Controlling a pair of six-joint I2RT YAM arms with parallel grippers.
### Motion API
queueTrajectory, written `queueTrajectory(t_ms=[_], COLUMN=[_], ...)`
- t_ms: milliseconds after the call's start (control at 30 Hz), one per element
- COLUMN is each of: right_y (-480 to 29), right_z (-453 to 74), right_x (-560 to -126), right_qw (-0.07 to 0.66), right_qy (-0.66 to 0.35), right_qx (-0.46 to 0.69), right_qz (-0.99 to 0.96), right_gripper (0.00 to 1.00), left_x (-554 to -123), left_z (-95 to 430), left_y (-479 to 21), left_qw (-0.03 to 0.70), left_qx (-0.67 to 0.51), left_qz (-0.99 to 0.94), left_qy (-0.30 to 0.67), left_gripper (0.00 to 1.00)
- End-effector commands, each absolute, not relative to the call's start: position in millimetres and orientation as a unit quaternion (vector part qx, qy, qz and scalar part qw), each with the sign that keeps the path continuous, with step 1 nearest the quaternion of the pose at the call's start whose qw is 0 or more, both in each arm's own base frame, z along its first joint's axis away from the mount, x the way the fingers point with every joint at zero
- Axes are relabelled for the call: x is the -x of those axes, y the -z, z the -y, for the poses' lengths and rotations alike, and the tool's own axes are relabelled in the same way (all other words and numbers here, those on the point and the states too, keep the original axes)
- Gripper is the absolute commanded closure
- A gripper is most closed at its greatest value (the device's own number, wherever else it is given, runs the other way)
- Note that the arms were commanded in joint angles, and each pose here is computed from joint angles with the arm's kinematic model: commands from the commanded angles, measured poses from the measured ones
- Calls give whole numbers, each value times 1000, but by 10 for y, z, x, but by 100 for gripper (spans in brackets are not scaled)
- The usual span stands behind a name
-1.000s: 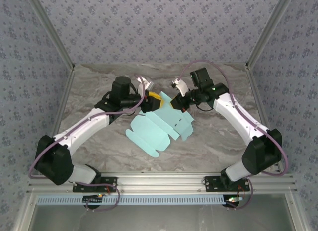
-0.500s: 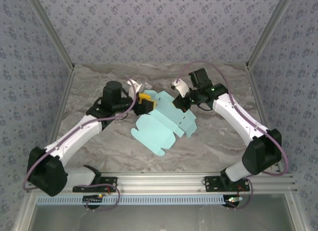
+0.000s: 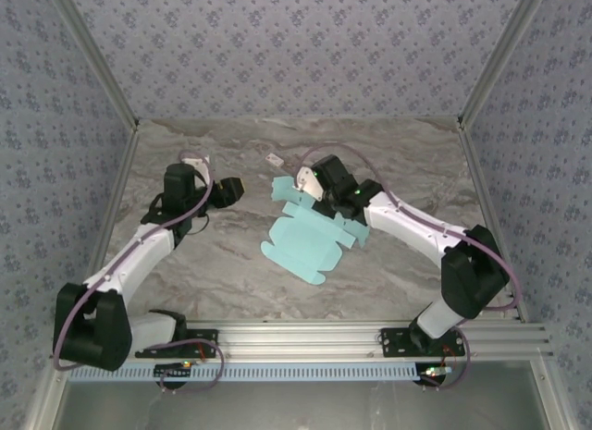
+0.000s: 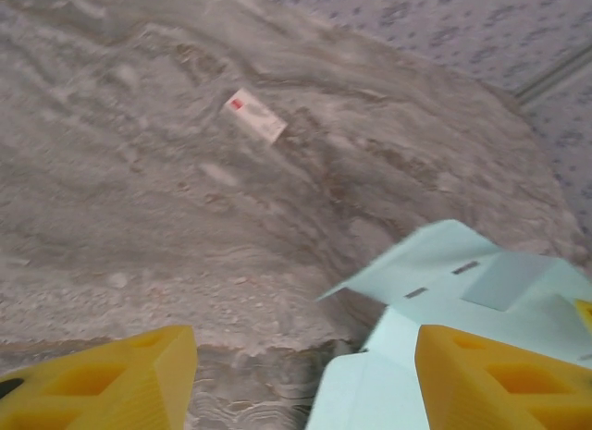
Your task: Fold the paper box
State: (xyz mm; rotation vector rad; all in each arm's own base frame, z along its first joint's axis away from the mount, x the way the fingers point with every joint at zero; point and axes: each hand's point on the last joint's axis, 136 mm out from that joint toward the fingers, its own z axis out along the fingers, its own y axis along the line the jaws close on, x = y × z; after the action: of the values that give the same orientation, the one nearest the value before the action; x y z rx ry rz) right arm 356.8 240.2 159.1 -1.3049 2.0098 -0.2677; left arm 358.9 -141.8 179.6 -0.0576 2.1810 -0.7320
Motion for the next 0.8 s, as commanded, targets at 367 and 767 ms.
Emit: queueTrajectory(t_ms=[367, 767], right_y=[-1351, -1300], right_z=[-2407, -2417], right_x=[-3792, -3749], right_qw=[406, 441], right_qy=[265, 283], right_qx=[557, 576], right_qz=[-675, -627], right_gripper=[100, 100], left_x=[-4152, -4341], left_z=[1683, 2061], left_y=[-1115, -657], left_qw=[328, 282], left_qx=[7, -79], left_qz=[-907, -926], left_qy=[262, 239], left_gripper=[41, 46])
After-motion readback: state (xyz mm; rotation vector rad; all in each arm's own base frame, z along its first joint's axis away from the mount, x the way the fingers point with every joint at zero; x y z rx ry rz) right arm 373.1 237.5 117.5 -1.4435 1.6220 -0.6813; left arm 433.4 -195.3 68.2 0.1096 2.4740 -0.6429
